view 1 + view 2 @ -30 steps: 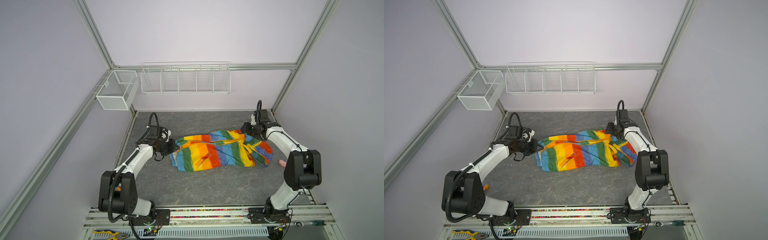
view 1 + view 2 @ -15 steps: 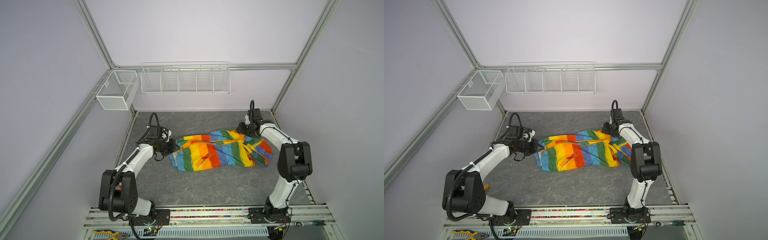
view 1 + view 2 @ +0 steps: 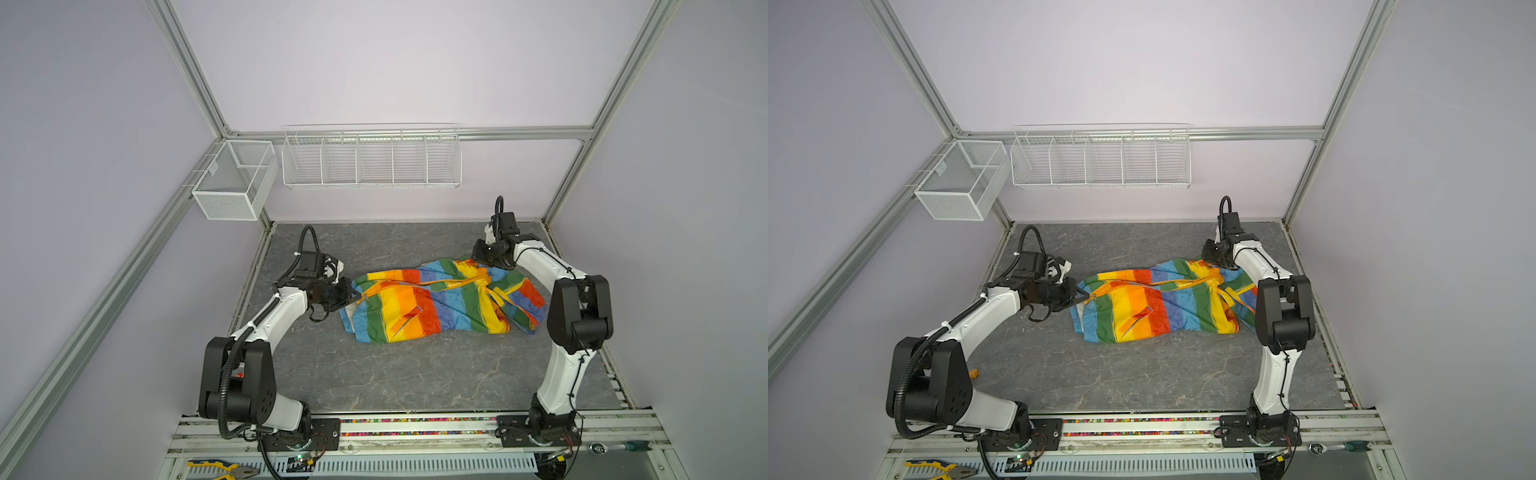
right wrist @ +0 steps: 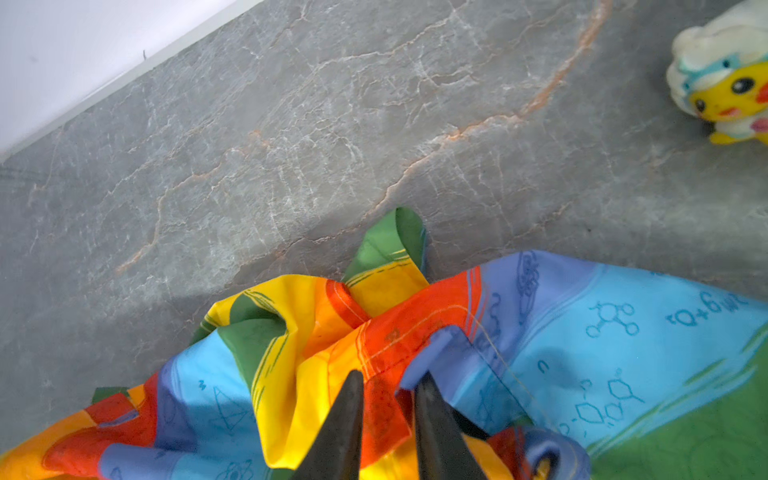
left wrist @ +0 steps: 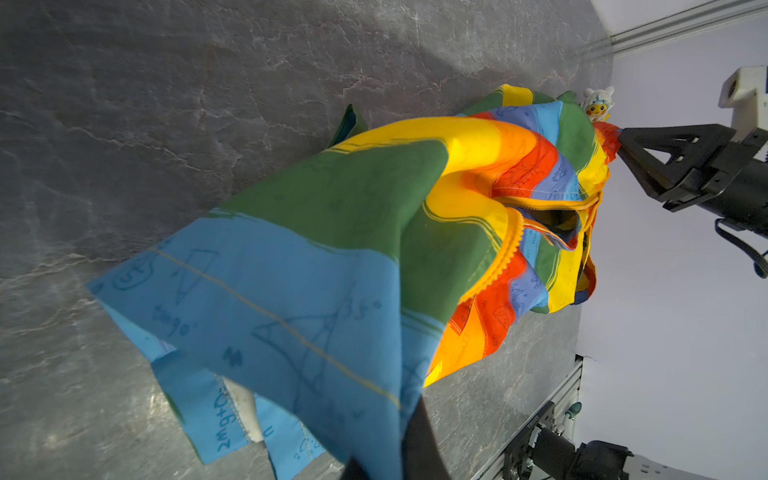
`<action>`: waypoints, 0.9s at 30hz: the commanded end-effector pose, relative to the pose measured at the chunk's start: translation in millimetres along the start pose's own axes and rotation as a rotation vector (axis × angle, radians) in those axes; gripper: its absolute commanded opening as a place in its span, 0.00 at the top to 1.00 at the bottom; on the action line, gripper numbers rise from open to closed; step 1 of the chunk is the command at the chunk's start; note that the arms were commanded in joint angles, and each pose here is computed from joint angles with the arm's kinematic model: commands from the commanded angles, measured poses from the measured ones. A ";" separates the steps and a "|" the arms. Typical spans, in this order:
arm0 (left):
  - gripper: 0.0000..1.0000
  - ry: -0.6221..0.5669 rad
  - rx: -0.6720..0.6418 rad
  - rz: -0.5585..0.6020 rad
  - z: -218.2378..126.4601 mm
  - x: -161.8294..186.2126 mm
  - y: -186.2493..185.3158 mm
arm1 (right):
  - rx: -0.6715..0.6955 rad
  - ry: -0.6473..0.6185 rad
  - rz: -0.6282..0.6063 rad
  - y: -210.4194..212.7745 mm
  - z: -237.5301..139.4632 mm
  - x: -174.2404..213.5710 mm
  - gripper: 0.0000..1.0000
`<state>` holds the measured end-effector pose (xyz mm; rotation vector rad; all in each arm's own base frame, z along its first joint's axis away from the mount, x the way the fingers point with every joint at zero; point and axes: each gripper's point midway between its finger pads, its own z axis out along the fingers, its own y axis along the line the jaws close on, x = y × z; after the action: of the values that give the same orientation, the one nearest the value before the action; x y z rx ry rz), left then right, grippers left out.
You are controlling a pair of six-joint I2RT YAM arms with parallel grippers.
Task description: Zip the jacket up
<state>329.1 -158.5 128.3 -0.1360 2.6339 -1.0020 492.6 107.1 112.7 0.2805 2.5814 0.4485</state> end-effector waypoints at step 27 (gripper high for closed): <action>1.00 -0.017 -0.053 0.009 -1.4 -3.5 10.4 | -0.035 -0.055 -0.014 -2.9 -80.7 -39.2 0.93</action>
<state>329.6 -155.6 122.2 -0.1554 2.6354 -0.9780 495.2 89.0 178.1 0.2811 2.5351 0.5287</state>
